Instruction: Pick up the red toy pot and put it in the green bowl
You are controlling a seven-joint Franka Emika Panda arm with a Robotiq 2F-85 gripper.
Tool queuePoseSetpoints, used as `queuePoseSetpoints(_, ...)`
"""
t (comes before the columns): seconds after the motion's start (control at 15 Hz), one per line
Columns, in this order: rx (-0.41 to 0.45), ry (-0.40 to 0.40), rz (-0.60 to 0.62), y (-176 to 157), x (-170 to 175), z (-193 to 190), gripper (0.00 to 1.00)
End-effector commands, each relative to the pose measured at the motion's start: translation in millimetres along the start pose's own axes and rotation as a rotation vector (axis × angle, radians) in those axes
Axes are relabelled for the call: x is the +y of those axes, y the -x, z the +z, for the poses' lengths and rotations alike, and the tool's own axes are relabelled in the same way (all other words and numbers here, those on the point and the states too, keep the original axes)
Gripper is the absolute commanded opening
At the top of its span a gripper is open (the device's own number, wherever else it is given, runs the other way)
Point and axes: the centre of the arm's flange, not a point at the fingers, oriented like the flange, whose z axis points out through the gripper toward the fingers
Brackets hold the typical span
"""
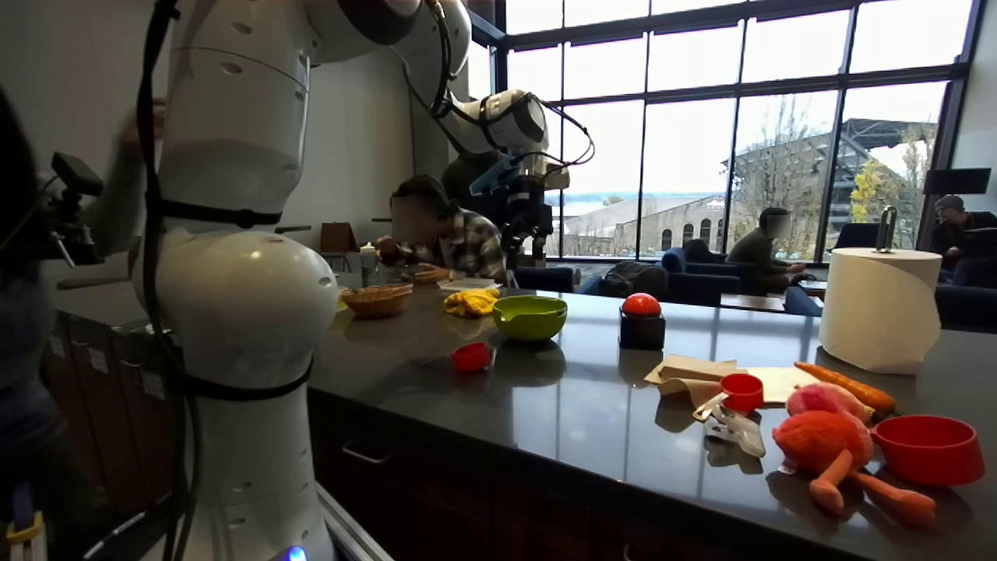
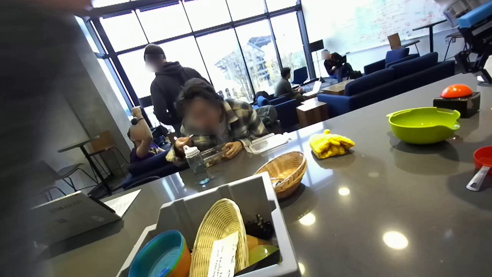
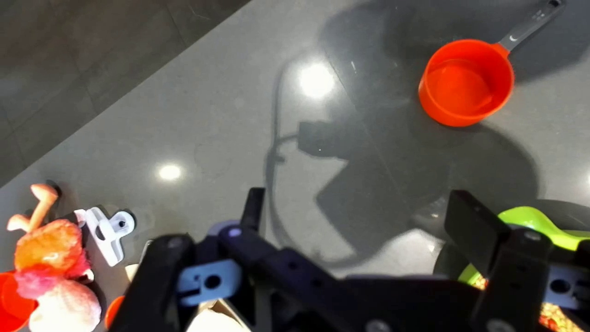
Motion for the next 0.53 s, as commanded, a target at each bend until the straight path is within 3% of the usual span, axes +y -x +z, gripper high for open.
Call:
queuePoseSetpoints(0.0,-0.017,0.017,-0.013,6.1,11.4,6.6,1.00)
queuePoseSetpoints(0.47,-0.110,0.020,0.058,-2.8,59.7,66.1,1.00)
